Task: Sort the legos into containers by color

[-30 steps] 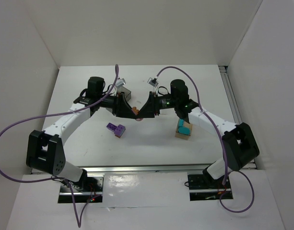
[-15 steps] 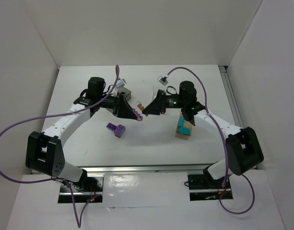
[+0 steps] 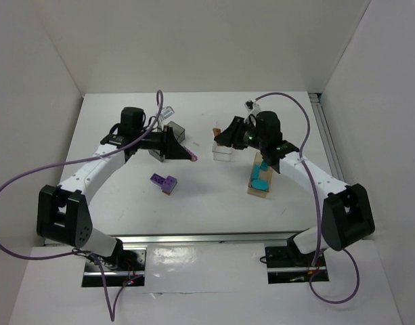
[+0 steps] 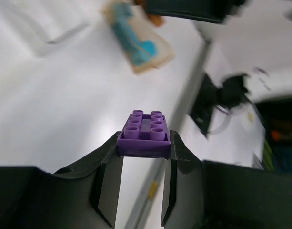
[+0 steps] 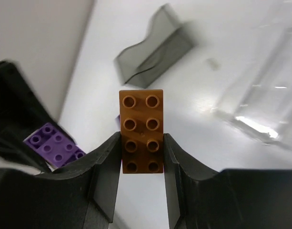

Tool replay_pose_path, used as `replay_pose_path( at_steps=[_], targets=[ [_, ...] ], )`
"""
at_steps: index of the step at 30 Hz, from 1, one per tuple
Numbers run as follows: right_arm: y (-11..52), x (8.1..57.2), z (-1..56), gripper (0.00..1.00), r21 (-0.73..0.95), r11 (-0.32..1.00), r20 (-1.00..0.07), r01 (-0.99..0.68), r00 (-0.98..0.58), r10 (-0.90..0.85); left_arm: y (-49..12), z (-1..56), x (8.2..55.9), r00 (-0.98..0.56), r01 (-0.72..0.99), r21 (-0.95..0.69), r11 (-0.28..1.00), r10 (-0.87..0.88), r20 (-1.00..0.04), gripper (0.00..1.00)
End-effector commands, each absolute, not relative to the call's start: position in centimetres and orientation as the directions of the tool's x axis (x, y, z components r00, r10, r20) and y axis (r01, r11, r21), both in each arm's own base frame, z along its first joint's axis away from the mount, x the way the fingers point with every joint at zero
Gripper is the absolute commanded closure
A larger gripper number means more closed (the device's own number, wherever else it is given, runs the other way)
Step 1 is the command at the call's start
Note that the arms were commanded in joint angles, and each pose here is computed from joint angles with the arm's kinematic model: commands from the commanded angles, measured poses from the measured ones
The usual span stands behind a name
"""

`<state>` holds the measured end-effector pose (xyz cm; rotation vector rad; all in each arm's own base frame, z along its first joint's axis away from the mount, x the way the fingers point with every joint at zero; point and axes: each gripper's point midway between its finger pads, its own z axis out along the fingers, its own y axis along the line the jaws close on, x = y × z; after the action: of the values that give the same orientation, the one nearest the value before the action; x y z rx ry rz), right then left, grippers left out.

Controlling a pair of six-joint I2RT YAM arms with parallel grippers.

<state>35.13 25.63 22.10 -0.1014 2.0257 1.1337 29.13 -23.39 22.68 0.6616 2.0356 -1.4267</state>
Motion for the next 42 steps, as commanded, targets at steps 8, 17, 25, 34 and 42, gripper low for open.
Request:
replay_pose_path(
  at_steps=[8,17,25,34,42],
  targets=[
    [20.2,43.7,14.5,0.70,0.341,0.940,-0.741,-0.019,-0.621,0.256,-14.3,19.3,37.1,-0.747,0.082,-0.458,0.885,-0.250,-0.616,1.00],
    [21.9,46.9,11.6,0.32,0.229,0.973,-0.741,-0.008,-0.650,0.170,-11.0,17.1,41.6,-0.734,-0.114,-0.330,0.937,-0.304,-0.607,1.00],
    [21.8,45.7,15.8,0.14,0.216,0.976,-0.789,-0.013,-0.591,0.167,-9.7,14.2,45.1,-0.759,-0.194,-0.257,0.947,-0.311,-0.571,0.91],
    [19.8,39.8,20.1,0.13,0.250,0.967,-0.817,-0.041,-0.546,0.187,-10.2,14.8,45.6,-0.773,-0.172,-0.270,0.948,-0.299,-0.560,0.18],
    [28.2,33.2,17.9,0.13,0.228,0.920,-0.775,-0.318,-0.632,-0.026,-9.1,20.4,38.9,-0.709,-0.093,-0.269,0.958,-0.254,-0.657,0.26]
  ],
)
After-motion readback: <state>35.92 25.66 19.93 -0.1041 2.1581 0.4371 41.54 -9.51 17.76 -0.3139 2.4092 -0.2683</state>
